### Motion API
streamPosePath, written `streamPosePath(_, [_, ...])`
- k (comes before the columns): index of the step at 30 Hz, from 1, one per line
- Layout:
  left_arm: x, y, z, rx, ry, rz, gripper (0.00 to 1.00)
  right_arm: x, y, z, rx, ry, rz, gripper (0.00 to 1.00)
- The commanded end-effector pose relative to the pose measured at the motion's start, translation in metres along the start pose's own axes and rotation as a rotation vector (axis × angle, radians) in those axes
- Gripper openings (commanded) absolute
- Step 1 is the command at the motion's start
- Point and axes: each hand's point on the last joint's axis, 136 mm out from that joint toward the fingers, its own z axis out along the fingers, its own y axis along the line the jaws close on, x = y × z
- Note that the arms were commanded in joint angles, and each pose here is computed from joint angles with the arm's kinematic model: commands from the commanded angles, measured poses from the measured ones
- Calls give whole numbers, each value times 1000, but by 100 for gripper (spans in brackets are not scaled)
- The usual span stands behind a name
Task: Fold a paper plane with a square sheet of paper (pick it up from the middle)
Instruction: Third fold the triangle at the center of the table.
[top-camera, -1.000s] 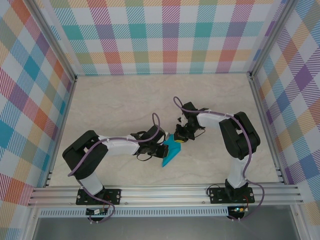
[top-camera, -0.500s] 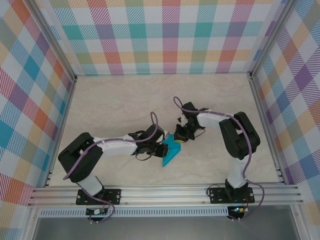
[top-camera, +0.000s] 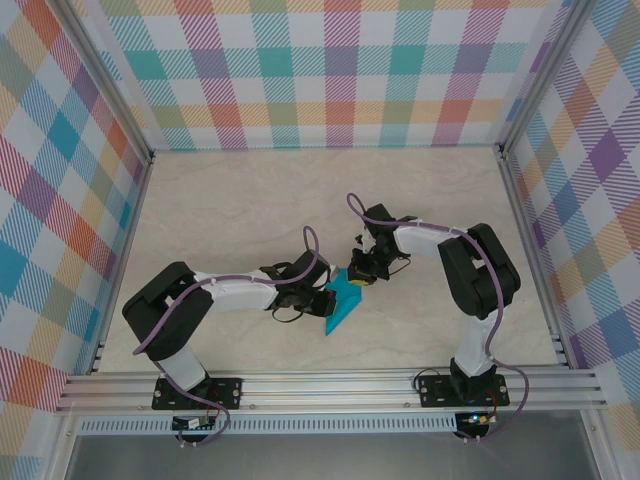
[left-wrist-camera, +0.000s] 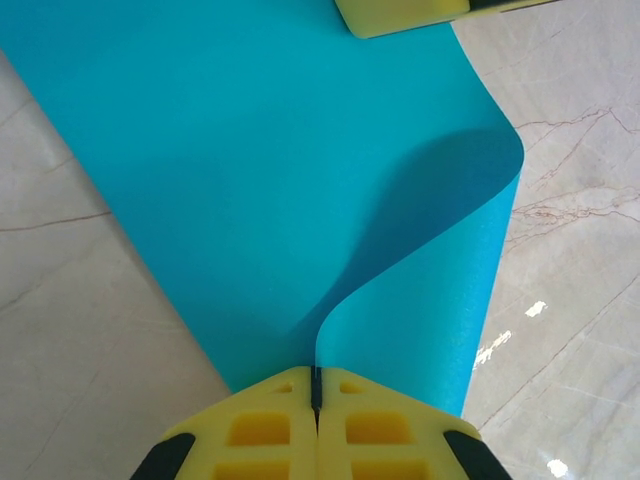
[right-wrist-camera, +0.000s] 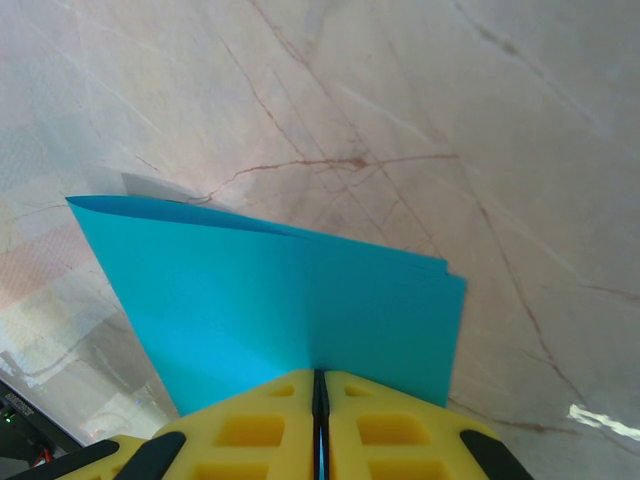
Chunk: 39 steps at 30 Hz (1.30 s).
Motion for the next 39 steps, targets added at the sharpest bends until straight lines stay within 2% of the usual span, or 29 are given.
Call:
streamPosePath(1, [-9,-3,-1,13,-11,8,5,16,-26,17,74,63,40,10])
streamPosePath(11, [2,9,11,-20,20,-3,4,16,-27,18,77,65,45,11])
streamPosePath(20, [-14,-4,-12,6,-58,31,5,19,-31,18,87,66,50,11])
streamPosePath(35, [9,12,17,-15,45,-1,4,18,-27,15,75,57,55,11])
streamPosePath(39, [12,13,18,-15,54,-3,4,15,-12,5,23,33,39,11])
